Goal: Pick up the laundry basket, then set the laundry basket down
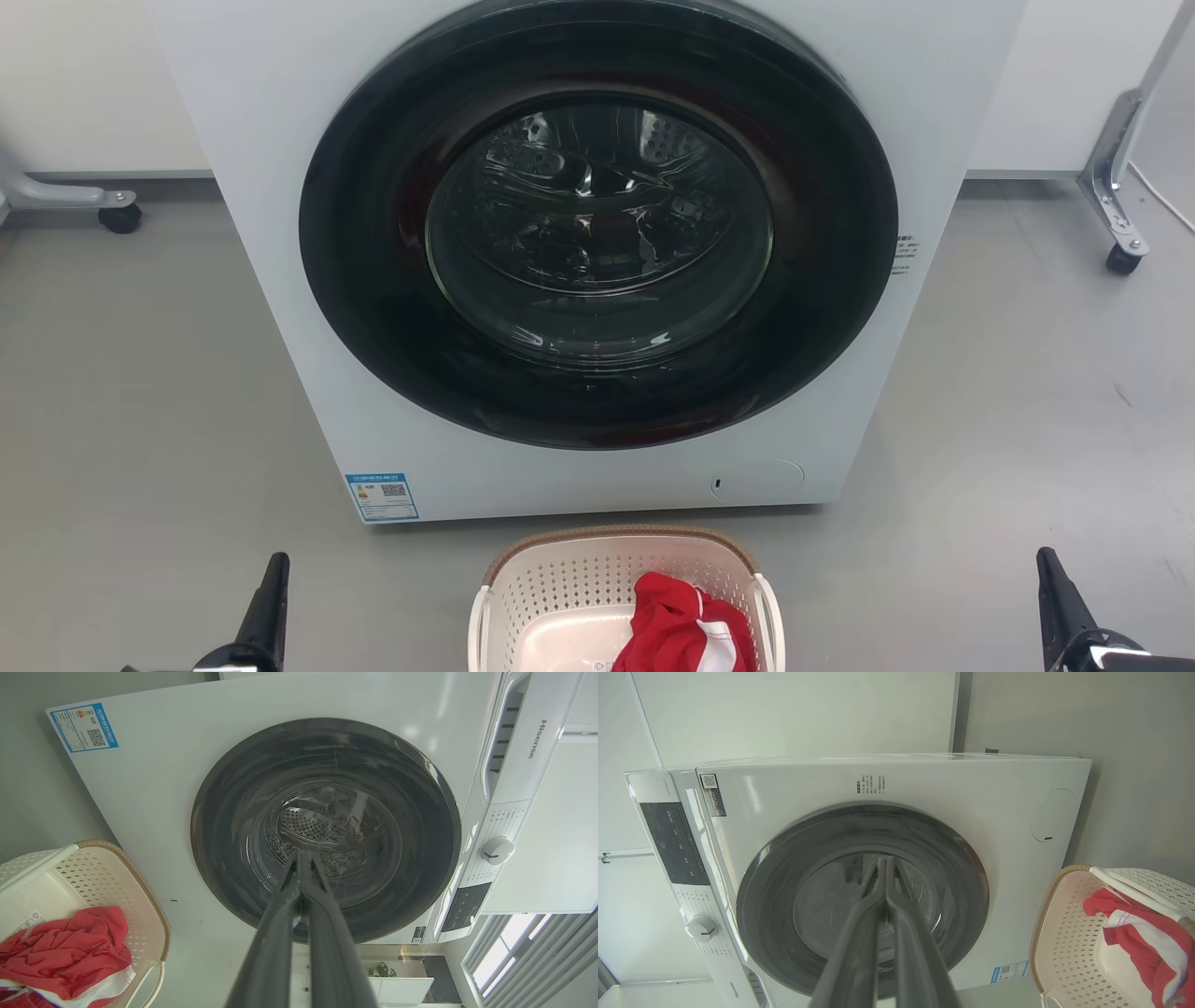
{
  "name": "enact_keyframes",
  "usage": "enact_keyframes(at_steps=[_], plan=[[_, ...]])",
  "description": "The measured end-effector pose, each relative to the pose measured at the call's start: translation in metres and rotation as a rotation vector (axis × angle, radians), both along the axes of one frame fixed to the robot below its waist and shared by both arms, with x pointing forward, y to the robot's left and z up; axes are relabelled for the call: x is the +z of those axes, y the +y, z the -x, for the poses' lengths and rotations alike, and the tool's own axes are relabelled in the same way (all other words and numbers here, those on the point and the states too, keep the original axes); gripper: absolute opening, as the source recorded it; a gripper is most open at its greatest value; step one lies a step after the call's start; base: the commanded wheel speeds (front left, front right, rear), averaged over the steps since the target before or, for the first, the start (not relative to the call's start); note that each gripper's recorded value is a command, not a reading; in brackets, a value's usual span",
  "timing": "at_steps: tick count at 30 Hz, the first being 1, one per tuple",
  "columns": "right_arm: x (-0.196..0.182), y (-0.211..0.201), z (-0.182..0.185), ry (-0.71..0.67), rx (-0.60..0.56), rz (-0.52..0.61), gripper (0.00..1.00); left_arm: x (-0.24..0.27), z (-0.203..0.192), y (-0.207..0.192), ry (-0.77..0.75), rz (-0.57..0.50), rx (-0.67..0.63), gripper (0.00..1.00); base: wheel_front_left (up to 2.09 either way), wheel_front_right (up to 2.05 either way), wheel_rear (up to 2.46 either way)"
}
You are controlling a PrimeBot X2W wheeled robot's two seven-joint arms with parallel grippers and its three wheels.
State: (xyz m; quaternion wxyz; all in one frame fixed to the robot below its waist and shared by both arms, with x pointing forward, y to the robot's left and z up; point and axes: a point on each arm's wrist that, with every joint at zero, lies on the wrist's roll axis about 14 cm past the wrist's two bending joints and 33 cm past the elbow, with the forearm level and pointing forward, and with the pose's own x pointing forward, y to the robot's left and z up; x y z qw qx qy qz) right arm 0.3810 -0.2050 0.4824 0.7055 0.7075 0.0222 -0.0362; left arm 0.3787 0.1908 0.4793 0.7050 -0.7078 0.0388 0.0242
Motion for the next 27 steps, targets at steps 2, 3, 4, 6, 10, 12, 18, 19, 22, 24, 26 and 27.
enact_keyframes(at_steps=[2,3,4,6,10,12,18,19,22,24,26,27], plan=[[0.0,0.0,0.0,0.0,0.0,0.0,0.0,0.0,0.0,0.0,0.0,0.0,0.0,0.0,0.0,0.0,0.0],[0.0,0.0,0.0,0.0,0.0,0.0,0.0,0.0,0.0,0.0,0.0,0.0,0.0,0.0,0.0,0.0,0.0],[0.0,0.0,0.0,0.0,0.0,0.0,0.0,0.0,0.0,0.0,0.0,0.0,0.0,0.0,0.0,0.0,0.0],[0.0,0.0,0.0,0.0,0.0,0.0,0.0,-0.0001,0.0,0.0,0.0,0.0,0.0,0.0,0.0,0.0,0.0],[0.0,0.0001,0.0,0.0,0.0,0.0,0.0,-0.0001,0.0,0.0,0.0,0.0,0.0,0.0,0.0,0.0,0.0],[0.0,0.0001,0.0,0.0,0.0,0.0,0.0,-0.0001,0.0,0.0,0.0,0.0,0.0,0.0,0.0,0.0,0.0],[0.0,0.0001,0.0,0.0,0.0,0.0,0.0,-0.0002,0.0,0.0,0.001,0.0,0.0,0.0,0.0,0.0,0.0],[0.0,0.0001,0.0,0.0,0.0,0.0,0.0,-0.0002,0.0,0.0,0.001,0.0,0.0,0.0,0.0,0.0,0.0],[0.0,0.0001,0.0,0.0,0.0,0.0,0.0,-0.0002,0.0,0.0,0.001,0.0,0.0,0.0,0.0,0.0,0.0],[0.0,0.0001,0.0,0.0,0.0,0.0,0.0,-0.0002,0.0,0.0,0.001,0.0,0.0,0.0,0.0,0.0,0.0],[0.0,0.0001,0.0,0.0,0.0,0.0,0.0,-0.0003,0.0001,0.0,0.001,0.0,0.0,0.0,0.0,0.0,0.0],[0.0,0.0001,0.0,0.0,0.0,0.0,0.0,-0.0002,0.0001,0.0,0.001,0.0,0.0,0.0,0.0,0.0,0.0]])
